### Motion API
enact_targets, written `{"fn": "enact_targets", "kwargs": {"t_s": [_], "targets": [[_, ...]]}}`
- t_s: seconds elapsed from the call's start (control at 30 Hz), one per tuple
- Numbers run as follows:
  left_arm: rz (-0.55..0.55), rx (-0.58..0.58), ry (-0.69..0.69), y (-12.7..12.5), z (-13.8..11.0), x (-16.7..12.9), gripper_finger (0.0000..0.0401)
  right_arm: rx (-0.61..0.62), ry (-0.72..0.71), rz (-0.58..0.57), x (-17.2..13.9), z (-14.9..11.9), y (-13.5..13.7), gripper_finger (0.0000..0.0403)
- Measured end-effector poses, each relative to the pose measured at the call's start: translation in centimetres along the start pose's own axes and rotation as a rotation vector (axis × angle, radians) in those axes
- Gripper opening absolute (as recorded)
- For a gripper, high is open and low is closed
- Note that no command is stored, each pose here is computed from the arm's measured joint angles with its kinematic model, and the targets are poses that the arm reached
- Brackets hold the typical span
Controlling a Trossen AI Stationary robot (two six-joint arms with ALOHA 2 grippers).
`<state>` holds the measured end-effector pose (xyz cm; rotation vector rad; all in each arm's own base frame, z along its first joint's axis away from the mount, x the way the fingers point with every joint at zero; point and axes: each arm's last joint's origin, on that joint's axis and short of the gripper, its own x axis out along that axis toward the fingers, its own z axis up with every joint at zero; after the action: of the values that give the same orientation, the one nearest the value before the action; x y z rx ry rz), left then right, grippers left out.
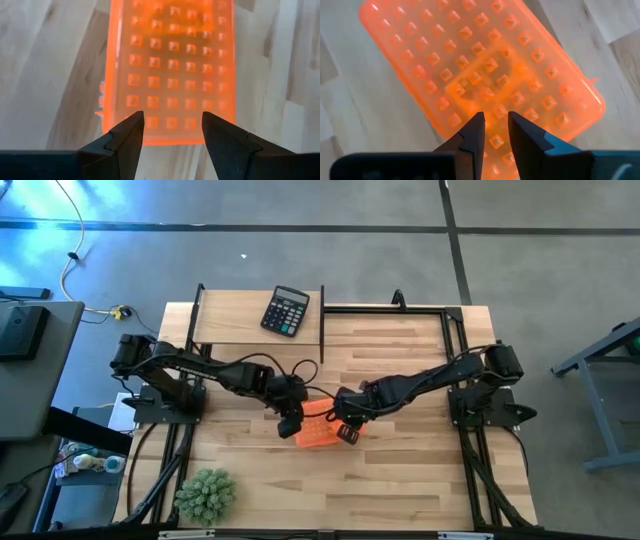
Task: Pack school essentials
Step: Close the school supply box
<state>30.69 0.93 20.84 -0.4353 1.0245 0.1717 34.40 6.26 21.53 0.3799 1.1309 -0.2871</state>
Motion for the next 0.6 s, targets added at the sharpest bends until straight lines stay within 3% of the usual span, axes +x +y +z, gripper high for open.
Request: {"fn": "enact_targets", "kwargs": {"t_s": [0.33, 0.6], "targets": [[0.104, 0.032, -0.014, 0.7, 0.1, 0.2, 0.0190, 0.074, 0.052, -0.022, 1.3, -0.5, 0.2, 0.0078], [0.106, 0.032, 0.062, 1.2, -0.3, 1.8, 0.0190, 0.149, 0.079, 0.003, 1.2, -0.7, 0.5, 0.0078]]}}
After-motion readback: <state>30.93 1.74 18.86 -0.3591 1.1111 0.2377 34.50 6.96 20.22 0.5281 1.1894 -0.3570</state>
